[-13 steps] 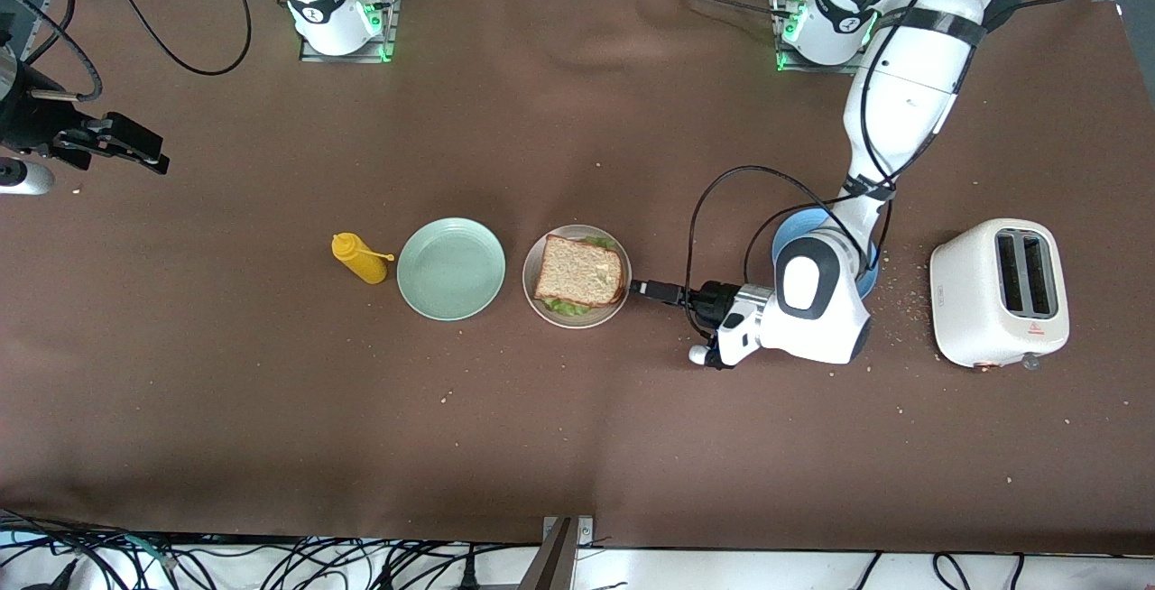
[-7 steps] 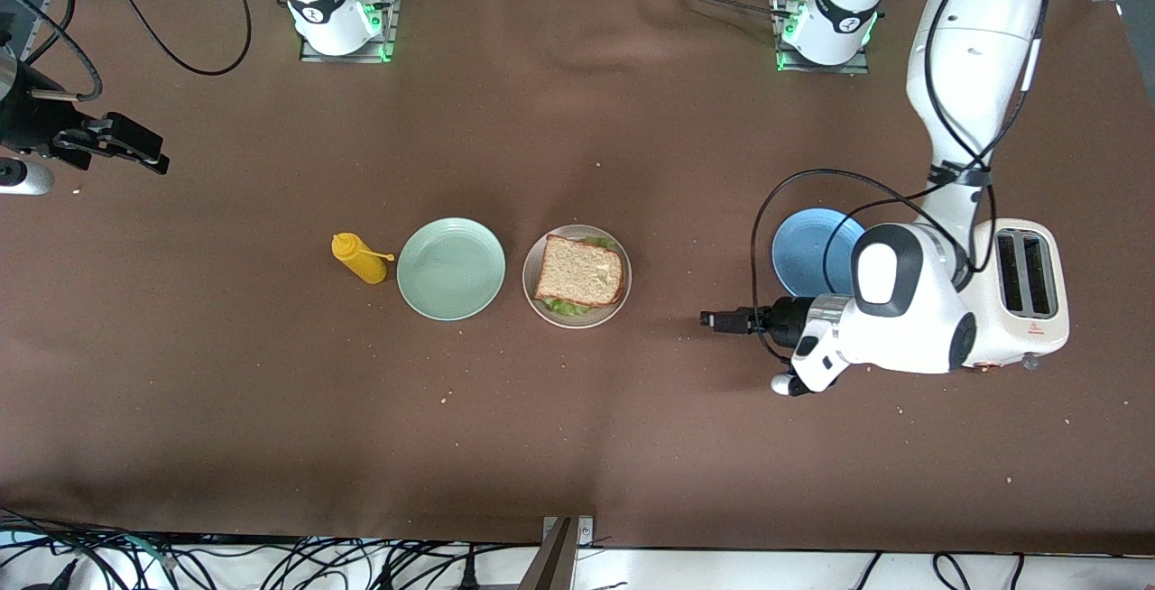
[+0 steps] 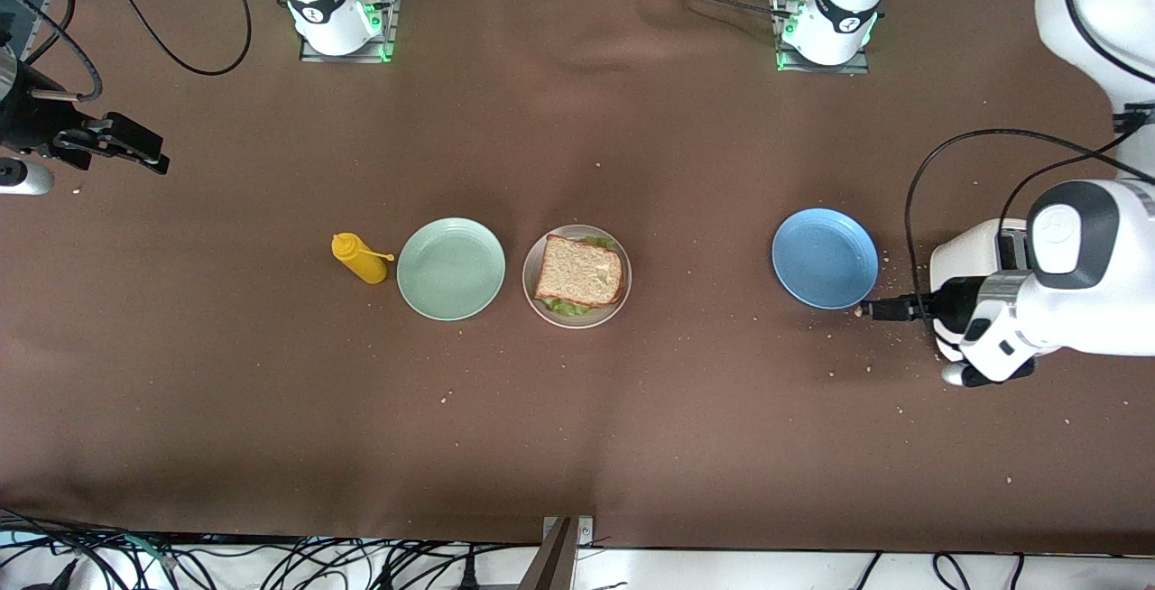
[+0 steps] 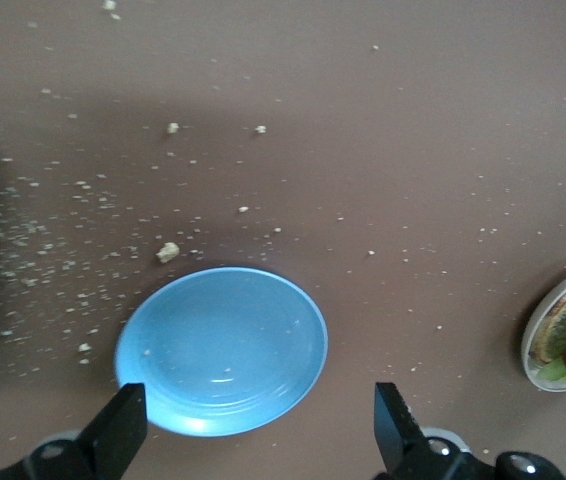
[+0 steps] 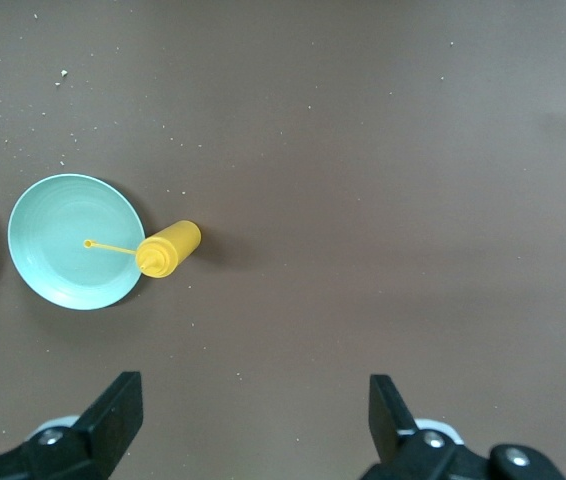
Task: Make sandwich in beige plate with both arms
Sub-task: 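Open the left gripper and withdraw it from the sandwich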
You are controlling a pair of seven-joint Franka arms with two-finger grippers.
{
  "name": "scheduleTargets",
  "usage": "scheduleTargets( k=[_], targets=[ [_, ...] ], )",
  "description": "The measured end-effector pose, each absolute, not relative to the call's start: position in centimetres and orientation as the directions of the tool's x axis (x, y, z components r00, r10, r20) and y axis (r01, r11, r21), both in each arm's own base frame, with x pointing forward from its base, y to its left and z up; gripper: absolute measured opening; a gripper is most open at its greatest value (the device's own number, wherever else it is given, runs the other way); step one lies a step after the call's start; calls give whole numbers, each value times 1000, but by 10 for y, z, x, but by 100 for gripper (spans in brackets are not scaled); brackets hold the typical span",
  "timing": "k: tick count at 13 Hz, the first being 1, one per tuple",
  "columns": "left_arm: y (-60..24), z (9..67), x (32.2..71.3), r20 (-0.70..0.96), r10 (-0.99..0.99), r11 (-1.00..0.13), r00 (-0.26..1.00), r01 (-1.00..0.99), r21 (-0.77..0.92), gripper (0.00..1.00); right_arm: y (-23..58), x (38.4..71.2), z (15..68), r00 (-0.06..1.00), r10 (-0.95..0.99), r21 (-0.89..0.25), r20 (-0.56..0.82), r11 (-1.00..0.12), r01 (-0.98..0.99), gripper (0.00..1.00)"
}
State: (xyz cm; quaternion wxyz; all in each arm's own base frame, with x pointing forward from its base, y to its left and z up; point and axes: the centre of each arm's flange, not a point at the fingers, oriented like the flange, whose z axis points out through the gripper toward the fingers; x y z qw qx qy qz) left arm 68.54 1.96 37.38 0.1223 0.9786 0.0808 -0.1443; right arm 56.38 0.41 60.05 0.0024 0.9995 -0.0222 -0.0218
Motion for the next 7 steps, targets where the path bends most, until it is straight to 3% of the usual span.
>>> scheduleTargets(
  k=[7],
  targets=[
    [46, 449, 647, -269, 113, -993, 956, 103, -49, 100, 4, 564, 600, 998, -44, 6, -43, -999, -44, 100]
  ],
)
